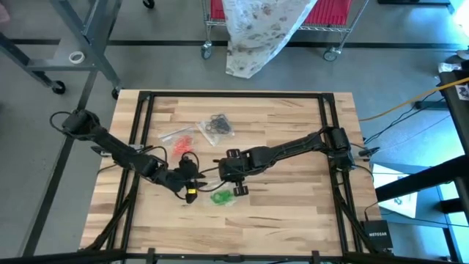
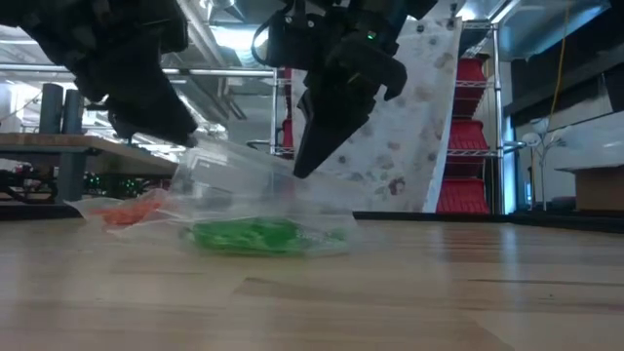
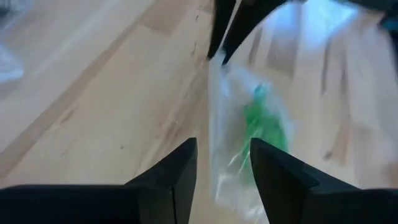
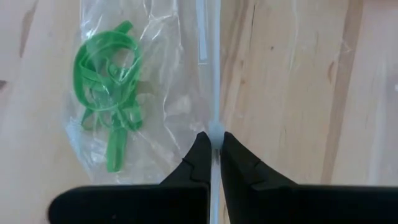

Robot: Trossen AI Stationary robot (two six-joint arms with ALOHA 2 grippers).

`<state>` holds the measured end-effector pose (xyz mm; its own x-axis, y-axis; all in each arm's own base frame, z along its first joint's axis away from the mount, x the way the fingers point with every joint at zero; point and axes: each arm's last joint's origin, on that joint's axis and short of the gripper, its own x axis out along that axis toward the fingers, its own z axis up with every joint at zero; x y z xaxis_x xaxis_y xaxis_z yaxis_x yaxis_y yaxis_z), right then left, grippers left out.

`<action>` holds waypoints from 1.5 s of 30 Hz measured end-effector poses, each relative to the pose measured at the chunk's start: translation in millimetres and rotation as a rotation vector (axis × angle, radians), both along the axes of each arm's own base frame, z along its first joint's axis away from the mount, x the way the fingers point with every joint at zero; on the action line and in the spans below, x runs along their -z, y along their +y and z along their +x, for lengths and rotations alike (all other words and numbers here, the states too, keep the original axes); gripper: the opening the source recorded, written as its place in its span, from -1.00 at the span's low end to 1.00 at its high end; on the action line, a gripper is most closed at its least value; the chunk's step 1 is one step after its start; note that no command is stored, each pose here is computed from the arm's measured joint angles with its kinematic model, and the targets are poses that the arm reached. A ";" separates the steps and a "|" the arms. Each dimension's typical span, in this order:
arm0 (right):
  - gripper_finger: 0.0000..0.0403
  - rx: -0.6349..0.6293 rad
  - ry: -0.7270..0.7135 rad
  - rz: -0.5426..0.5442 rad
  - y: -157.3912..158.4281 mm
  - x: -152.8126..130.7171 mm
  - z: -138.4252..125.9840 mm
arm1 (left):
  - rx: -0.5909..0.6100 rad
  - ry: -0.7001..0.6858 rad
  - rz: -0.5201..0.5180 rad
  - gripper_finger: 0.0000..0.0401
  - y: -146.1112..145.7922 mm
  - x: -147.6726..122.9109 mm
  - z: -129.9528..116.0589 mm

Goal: Sort rubber bands
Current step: Close the transparent zip bag

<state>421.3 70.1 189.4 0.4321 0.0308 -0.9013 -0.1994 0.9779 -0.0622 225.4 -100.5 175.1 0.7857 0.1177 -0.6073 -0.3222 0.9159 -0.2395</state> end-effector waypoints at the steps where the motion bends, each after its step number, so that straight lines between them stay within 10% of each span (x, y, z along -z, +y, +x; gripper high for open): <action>1: -0.93 0.000 -0.007 0.001 0.1 -0.3 0.6 | -0.001 -0.021 -0.012 -0.29 0.0 0.6 0.3; 13: -0.93 0.005 -0.079 0.017 1.2 -3.8 6.7 | -0.104 -0.087 0.037 -0.32 2.5 10.5 8.0; 24: -0.93 0.027 -0.104 0.034 1.5 -5.1 8.9 | -0.100 -0.083 0.091 -0.96 3.6 13.8 10.6; 45: -0.93 0.162 0.058 0.098 0.2 -0.7 -4.9 | -0.246 -0.045 0.242 -1.00 12.6 -1.7 1.4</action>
